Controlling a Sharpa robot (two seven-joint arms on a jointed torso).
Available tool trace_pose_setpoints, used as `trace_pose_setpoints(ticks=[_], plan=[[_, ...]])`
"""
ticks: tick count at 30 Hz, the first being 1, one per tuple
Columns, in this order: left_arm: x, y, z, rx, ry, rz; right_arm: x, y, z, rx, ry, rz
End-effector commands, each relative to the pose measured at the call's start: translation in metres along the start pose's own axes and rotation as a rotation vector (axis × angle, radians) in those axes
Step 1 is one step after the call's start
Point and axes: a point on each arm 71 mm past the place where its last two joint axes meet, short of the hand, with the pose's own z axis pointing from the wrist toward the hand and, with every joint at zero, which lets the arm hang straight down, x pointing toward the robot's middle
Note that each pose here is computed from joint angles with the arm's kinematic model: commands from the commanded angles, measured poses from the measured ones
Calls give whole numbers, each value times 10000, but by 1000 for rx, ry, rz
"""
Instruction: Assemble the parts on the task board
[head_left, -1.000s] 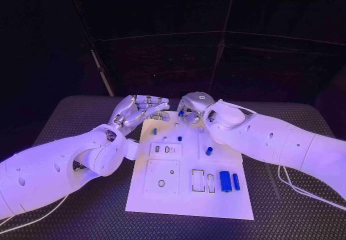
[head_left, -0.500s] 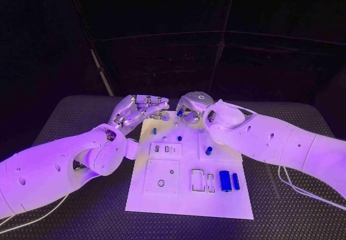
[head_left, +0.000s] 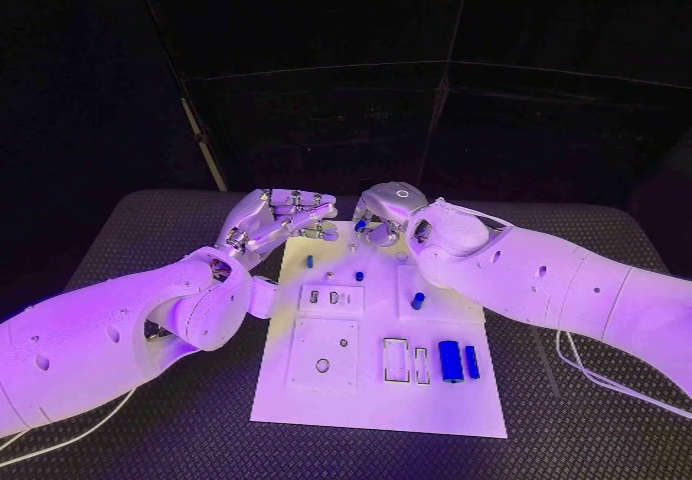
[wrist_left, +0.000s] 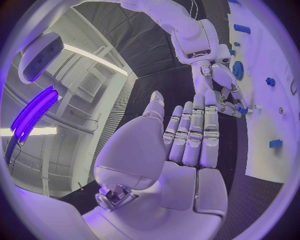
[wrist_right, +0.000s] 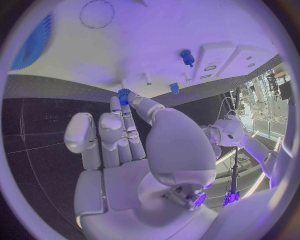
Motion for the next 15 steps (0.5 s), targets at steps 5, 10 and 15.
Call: trace_pose_setpoints(ticks=[5, 10, 15], plan=[[5, -15, 3, 8, 9, -6, 11, 3, 14, 12, 28, -28], [3, -15, 3, 8, 9, -5, 19, 10, 17, 11, 37, -31], [2, -16, 2, 8, 9, -5, 22, 10, 21, 12, 40, -33]])
